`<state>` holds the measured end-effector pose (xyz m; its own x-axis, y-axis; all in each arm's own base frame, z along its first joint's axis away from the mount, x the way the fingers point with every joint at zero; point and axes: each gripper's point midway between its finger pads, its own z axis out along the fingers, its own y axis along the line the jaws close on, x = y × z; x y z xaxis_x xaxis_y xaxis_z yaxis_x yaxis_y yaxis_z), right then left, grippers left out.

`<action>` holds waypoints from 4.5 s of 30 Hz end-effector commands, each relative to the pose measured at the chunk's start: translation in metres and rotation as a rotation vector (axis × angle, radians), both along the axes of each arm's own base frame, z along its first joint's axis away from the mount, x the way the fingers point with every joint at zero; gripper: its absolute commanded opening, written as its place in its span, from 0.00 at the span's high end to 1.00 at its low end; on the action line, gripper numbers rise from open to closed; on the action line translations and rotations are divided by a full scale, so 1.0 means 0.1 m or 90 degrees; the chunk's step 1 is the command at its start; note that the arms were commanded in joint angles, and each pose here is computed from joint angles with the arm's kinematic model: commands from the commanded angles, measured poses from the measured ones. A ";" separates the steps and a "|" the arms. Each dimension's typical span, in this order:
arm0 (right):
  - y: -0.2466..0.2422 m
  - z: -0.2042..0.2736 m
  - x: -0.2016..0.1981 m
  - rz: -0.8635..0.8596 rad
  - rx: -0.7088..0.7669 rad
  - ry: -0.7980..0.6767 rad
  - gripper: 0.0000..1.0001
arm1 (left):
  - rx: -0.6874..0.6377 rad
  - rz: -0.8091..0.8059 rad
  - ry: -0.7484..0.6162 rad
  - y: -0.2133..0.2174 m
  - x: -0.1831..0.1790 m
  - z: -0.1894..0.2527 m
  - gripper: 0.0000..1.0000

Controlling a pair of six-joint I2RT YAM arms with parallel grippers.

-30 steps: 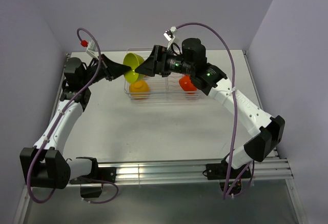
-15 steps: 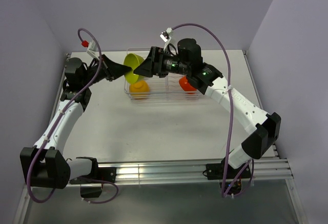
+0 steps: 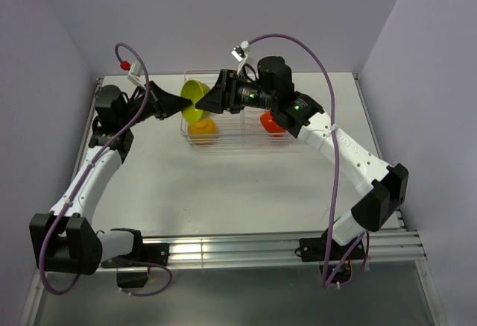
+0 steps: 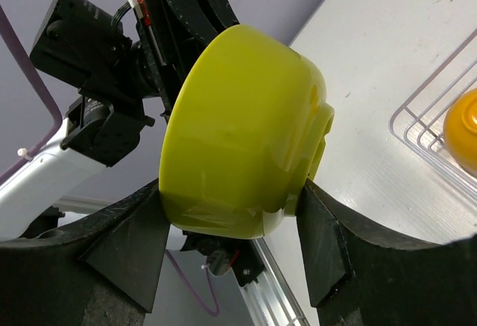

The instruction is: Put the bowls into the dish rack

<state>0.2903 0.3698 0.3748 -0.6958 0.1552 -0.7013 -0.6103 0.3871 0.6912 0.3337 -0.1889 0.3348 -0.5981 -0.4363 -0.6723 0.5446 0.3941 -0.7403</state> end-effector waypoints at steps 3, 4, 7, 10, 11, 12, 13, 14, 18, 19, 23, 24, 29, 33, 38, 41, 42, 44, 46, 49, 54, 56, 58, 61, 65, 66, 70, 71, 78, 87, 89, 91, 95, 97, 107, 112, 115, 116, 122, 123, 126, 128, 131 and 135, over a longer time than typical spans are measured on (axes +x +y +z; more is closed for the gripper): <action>-0.01 0.34 -0.06 0.005 0.037 -0.061 0.82 | 0.001 -0.007 -0.014 -0.02 0.00 0.06 0.94; -0.01 0.35 -0.06 0.005 0.036 -0.064 0.89 | 0.003 -0.007 -0.007 -0.03 0.01 0.04 0.91; -0.03 0.36 -0.02 -0.006 0.028 -0.072 1.00 | 0.010 -0.003 0.000 -0.02 0.03 0.02 0.73; -0.05 0.37 0.01 -0.017 0.021 -0.083 1.00 | 0.021 0.007 0.000 0.00 0.06 0.01 0.55; -0.06 0.37 0.01 -0.020 0.017 -0.086 1.00 | 0.025 0.009 0.004 0.00 0.06 0.01 0.49; -0.07 0.38 0.03 -0.026 0.015 -0.092 1.00 | 0.030 0.011 0.002 0.01 0.07 0.00 0.46; -0.08 0.38 0.04 -0.029 0.010 -0.098 1.00 | 0.032 0.017 0.004 0.02 0.08 -0.01 0.43; -0.10 0.39 0.07 -0.039 0.008 -0.102 1.00 | 0.037 0.019 0.003 0.02 0.08 -0.01 0.38; -0.18 0.36 0.18 -0.073 -0.015 -0.116 1.00 | 0.053 0.042 0.027 0.08 0.13 -0.08 0.23; -0.21 0.33 0.22 -0.083 -0.028 -0.124 1.00 | 0.057 0.048 0.029 0.10 0.14 -0.09 0.18; -0.31 0.19 0.46 -0.138 -0.082 -0.155 1.00 | 0.079 0.072 0.043 0.22 0.19 -0.12 0.01; -0.35 0.20 0.56 -0.169 -0.102 -0.168 1.00 | 0.083 0.083 0.049 0.28 0.22 -0.13 0.01; -0.41 -0.30 0.99 -0.213 -0.258 -0.178 1.00 | 0.088 0.110 0.055 0.47 0.27 -0.14 0.00; -0.46 -0.53 1.28 -0.249 -0.357 -0.178 1.00 | 0.102 0.138 0.029 0.63 0.32 -0.01 0.01; -0.48 -0.92 1.53 -0.268 -0.451 -0.158 1.00 | 0.101 0.149 0.017 0.71 0.33 0.06 0.01; -0.49 -1.10 1.68 -0.288 -0.505 -0.166 1.00 | 0.099 0.144 0.026 0.72 0.32 0.01 0.01; -0.49 -1.07 1.72 -0.296 -0.512 -0.174 1.00 | 0.100 0.145 0.025 0.72 0.31 0.01 0.01; -0.48 -1.27 1.77 -0.293 -0.550 -0.167 1.00 | 0.102 0.145 0.029 0.73 0.29 -0.04 0.00; -0.47 -1.41 1.80 -0.292 -0.579 -0.170 1.00 | 0.102 0.146 0.027 0.75 0.27 -0.06 0.01; -0.47 -1.50 1.86 -0.297 -0.605 -0.189 1.00 | 0.105 0.147 0.027 0.77 0.24 -0.10 0.00; -0.35 -1.63 1.92 -0.302 -0.661 -0.237 1.00 | 0.105 0.148 0.030 0.81 0.21 -0.14 0.01; -0.34 -1.69 1.95 -0.306 -0.687 -0.250 1.00 | 0.106 0.153 0.030 0.85 0.20 -0.15 0.01; -0.28 -1.71 1.95 -0.304 -0.692 -0.265 1.00 | 0.106 0.153 0.030 0.87 0.19 -0.16 0.01; -0.28 -1.73 2.00 -0.321 -0.716 -0.285 1.00 | 0.105 0.155 0.030 0.91 0.18 -0.17 0.01; -0.31 -1.80 2.07 -0.344 -0.737 -0.294 1.00 | 0.106 0.159 0.029 0.95 0.16 -0.18 0.00; -0.32 -1.81 2.08 -0.345 -0.743 -0.297 1.00 | 0.107 0.160 0.031 0.95 0.15 -0.19 0.00; -0.32 -1.87 2.10 -0.345 -0.751 -0.300 1.00 | 0.108 0.162 0.028 0.98 0.15 -0.19 0.01; -0.32 -1.88 2.10 -0.342 -0.751 -0.300 1.00 | 0.107 0.161 0.030 0.98 0.15 -0.20 0.01; -0.40 -2.08 2.13 -0.328 -0.769 -0.281 1.00 | 0.106 0.162 0.039 1.00 0.16 -0.22 0.00; -0.45 -2.20 2.17 -0.314 -0.787 -0.276 1.00 | 0.097 0.161 0.054 1.02 0.16 -0.26 0.00; -0.46 -2.25 2.17 -0.311 -0.792 -0.272 1.00 | 0.098 0.162 0.057 1.03 0.16 -0.27 0.00; -0.47 -2.30 2.16 -0.307 -0.800 -0.267 1.00 | 0.099 0.159 0.060 1.03 0.15 -0.28 0.01; -0.49 -2.35 2.17 -0.305 -0.810 -0.267 0.96 | 0.101 0.159 0.061 1.04 0.14 -0.30 0.01; -0.50 -2.37 2.18 -0.307 -0.813 -0.268 0.92 | 0.102 0.160 0.062 1.04 0.14 -0.30 0.00; -0.56 -2.46 2.18 -0.300 -0.836 -0.261 0.84 | 0.095 0.155 0.068 1.04 0.17 -0.31 0.00; -0.57 -2.49 2.20 -0.296 -0.844 -0.258 0.69 | 0.093 0.157 0.067 1.04 0.17 -0.30 0.00; -0.56 -2.55 2.18 -0.284 -0.849 -0.253 0.52 | 0.095 0.154 0.066 1.04 0.17 -0.29 0.01; -0.56 -2.56 2.18 -0.283 -0.850 -0.252 0.50 | 0.096 0.156 0.069 1.04 0.18 -0.30 0.01; -0.60 -2.62 2.19 -0.284 -0.867 -0.250 0.48 | 0.092 0.154 0.067 1.04 0.19 -0.28 0.01; -0.61 -2.61 2.20 -0.287 -0.869 -0.251 0.48 | 0.091 0.154 0.070 1.04 0.20 -0.28 0.01; -0.61 -2.61 2.19 -0.281 -0.864 -0.248 0.26 | 0.092 0.155 0.067 1.04 0.20 -0.27 0.01; -0.60 -2.60 2.17 -0.278 -0.859 -0.244 0.15 | 0.093 0.154 0.068 1.04 0.20 -0.28 0.01; -0.57 -2.56 2.15 -0.270 -0.843 -0.240 0.08 | 0.092 0.155 0.069 1.04 0.20 -0.28 0.00; -0.51 -2.46 2.12 -0.262 -0.814 -0.236 0.04 | 0.090 0.154 0.073 1.04 0.20 -0.29 0.00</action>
